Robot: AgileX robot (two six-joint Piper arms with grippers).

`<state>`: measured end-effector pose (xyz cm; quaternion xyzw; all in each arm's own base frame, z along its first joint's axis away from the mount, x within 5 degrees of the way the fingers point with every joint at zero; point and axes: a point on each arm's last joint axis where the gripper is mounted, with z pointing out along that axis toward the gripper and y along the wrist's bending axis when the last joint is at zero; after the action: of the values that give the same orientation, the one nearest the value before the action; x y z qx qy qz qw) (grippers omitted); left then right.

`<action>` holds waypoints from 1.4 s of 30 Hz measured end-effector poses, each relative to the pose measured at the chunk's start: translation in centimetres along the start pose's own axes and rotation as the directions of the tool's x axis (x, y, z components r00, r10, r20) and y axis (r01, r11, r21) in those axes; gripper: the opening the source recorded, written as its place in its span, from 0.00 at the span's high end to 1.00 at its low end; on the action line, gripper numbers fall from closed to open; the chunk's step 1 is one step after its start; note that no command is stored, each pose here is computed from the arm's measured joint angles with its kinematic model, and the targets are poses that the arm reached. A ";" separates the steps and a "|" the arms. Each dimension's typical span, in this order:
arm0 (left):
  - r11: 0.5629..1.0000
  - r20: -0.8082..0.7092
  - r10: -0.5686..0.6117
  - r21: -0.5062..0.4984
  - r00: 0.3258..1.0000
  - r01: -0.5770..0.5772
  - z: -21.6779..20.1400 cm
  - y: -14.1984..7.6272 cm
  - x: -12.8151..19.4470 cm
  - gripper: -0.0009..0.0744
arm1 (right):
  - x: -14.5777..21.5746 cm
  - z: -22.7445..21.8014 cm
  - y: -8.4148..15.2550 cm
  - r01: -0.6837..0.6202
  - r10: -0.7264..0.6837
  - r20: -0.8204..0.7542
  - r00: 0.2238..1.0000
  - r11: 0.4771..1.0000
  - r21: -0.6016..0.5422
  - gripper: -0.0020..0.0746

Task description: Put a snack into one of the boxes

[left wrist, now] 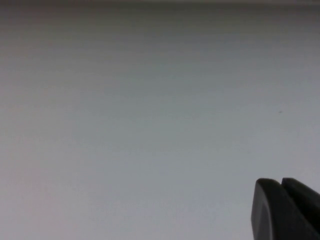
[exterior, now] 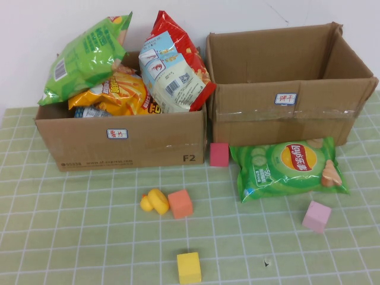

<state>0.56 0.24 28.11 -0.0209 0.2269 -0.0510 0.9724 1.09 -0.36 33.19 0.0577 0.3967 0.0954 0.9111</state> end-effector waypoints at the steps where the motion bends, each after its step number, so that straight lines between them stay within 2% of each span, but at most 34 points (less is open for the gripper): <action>1: 1.000 -0.005 -0.004 -0.002 1.000 0.004 0.0 0.0 0.0 0.99 | -0.7 0.5 0.2 0.004 -0.004 -0.013 1.000 1.000 -0.003 0.98; 3: 1.000 -0.080 -0.008 -0.007 0.997 0.007 0.8 0.0 0.1 0.99 | -1.8 1.5 0.6 0.009 -0.009 -0.047 0.999 1.000 -0.005 0.98; 5: 1.000 -0.219 0.001 -0.002 0.976 -0.001 2.2 -0.2 0.0 0.99 | -2.2 2.8 0.8 0.024 -0.024 -0.121 0.992 1.000 -0.003 0.98; 8: 0.995 -0.448 0.103 0.059 0.888 -0.086 3.7 -0.6 -0.3 0.99 | -1.5 4.8 0.9 0.081 -0.077 -0.309 0.948 0.997 0.000 0.98; 10: 0.988 -0.605 0.154 0.075 0.781 -0.137 4.3 -0.5 -0.4 0.99 | 0.0 6.1 0.7 0.108 -0.092 -0.461 0.883 0.994 0.008 0.98; 11: 0.985 -0.728 0.155 0.066 0.668 -0.156 4.2 -0.1 0.1 0.99 | 2.0 6.9 0.3 0.123 -0.090 -0.589 0.803 0.992 0.017 0.98; 13: 0.985 -0.811 0.139 0.055 0.569 -0.162 3.7 0.1 0.7 0.99 | 4.1 7.3 -0.1 0.133 -0.075 -0.703 0.707 0.991 0.028 0.98; 15: 0.986 -0.852 0.116 0.039 0.510 -0.160 3.3 0.3 1.2 0.99 | 6.1 7.5 -0.5 0.143 -0.056 -0.799 0.598 0.989 0.038 0.98; 17: 0.989 -0.868 0.087 0.015 0.488 -0.149 3.0 0.3 1.5 0.99 | 7.9 7.6 -0.8 0.139 -0.024 -0.861 0.508 0.989 0.054 0.98; 22: 0.993 -0.887 0.017 -0.041 0.462 -0.115 2.0 0.4 2.6 0.99 | 11.9 8.4 -1.4 0.107 0.079 -0.933 0.350 0.986 0.124 0.98; 24: 0.992 -0.911 -0.022 -0.071 0.413 -0.102 1.5 0.5 3.1 0.99 | 13.8 8.6 -1.7 0.098 0.121 -0.954 0.276 0.983 0.152 0.98; 27: 0.989 -0.958 -0.055 -0.091 0.281 -0.118 1.0 0.6 4.0 0.99 | 16.7 9.1 -1.6 0.091 0.101 -0.981 0.167 0.989 0.117 0.98; 31: 0.987 -0.997 -0.031 -0.042 0.078 -0.155 0.7 0.9 5.3 0.99 | 20.0 10.4 -0.4 0.058 -0.015 -0.998 0.055 0.998 -0.012 0.98; 34: 0.987 -0.999 -0.028 -0.022 -0.038 -0.162 0.6 0.9 6.3 0.99 | 23.3 11.0 0.6 0.029 -0.062 -0.997 -0.041 0.998 -0.063 0.96; 38: 0.986 -0.989 -0.047 -0.024 -0.139 -0.163 0.2 1.0 7.2 0.99 | 27.1 11.7 1.3 0.023 -0.148 -0.980 -0.132 0.988 -0.152 0.83; 42: 0.987 -0.987 -0.032 -0.007 -0.157 -0.159 0.1 1.0 7.4 0.99 | 30.0 13.2 1.4 0.027 -0.187 -0.969 -0.160 0.981 -0.194 0.58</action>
<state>7.28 0.43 24.94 -0.0252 0.8888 0.0133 0.4573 30.56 7.17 21.04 -0.1159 0.9458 0.0507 0.2993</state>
